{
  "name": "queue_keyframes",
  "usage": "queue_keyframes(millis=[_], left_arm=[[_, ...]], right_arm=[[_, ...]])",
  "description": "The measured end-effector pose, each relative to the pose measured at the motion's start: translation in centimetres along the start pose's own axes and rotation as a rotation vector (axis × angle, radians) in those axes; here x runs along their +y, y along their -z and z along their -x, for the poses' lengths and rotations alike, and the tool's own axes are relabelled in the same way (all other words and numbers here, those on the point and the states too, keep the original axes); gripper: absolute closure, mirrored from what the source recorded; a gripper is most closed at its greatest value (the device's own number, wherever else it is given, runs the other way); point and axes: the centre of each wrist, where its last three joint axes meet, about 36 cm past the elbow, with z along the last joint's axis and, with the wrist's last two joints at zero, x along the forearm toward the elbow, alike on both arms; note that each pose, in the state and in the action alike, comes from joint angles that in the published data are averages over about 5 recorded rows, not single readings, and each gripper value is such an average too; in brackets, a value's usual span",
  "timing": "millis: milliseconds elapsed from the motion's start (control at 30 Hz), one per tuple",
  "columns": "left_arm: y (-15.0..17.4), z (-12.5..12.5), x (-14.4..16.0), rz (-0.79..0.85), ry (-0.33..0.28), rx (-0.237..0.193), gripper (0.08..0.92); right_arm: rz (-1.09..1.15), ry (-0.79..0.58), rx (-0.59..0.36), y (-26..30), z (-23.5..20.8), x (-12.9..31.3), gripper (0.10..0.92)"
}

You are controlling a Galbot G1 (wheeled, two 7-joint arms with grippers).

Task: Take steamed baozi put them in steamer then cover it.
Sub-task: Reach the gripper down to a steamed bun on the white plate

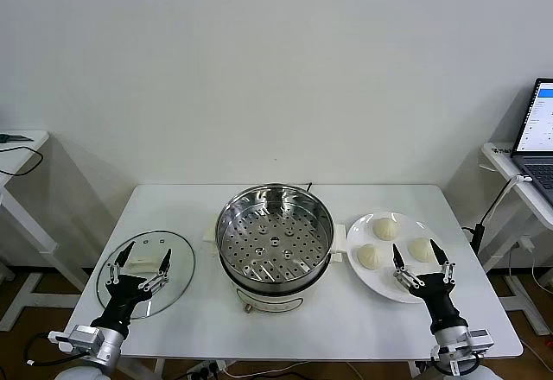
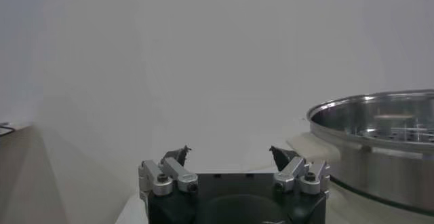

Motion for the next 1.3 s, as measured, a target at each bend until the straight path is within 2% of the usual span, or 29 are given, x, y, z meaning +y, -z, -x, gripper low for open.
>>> queue_keyframes(millis=[233, 533, 900, 1100, 1300], left_arm=[[-0.1, 0.2, 0.1, 0.008, 0.0, 0.0, 0.177], [0.2, 0.6, 0.2, 0.014, -0.009, -0.011, 0.177], [1.0, 0.5, 0.1, 0.018, -0.004, -0.03, 0.177], [1.3, 0.3, 0.0, 0.018, -0.005, -0.031, 0.177], [1.3, 0.2, -0.1, 0.018, -0.003, -0.028, 0.177]], right_arm=[[-0.115, 0.046, 0.018, 0.9, 2.0, -1.8, 0.2], [-0.5, 0.248, 0.126, 5.1, 8.6, -6.8, 0.2], [-0.902, 0.625, 0.384, 11.1, 18.7, -11.8, 0.2], [-1.018, 0.83, 0.564, 14.0, 24.1, -13.4, 0.2], [-1.1, 0.974, 0.723, 16.1, 29.0, -14.1, 0.2]])
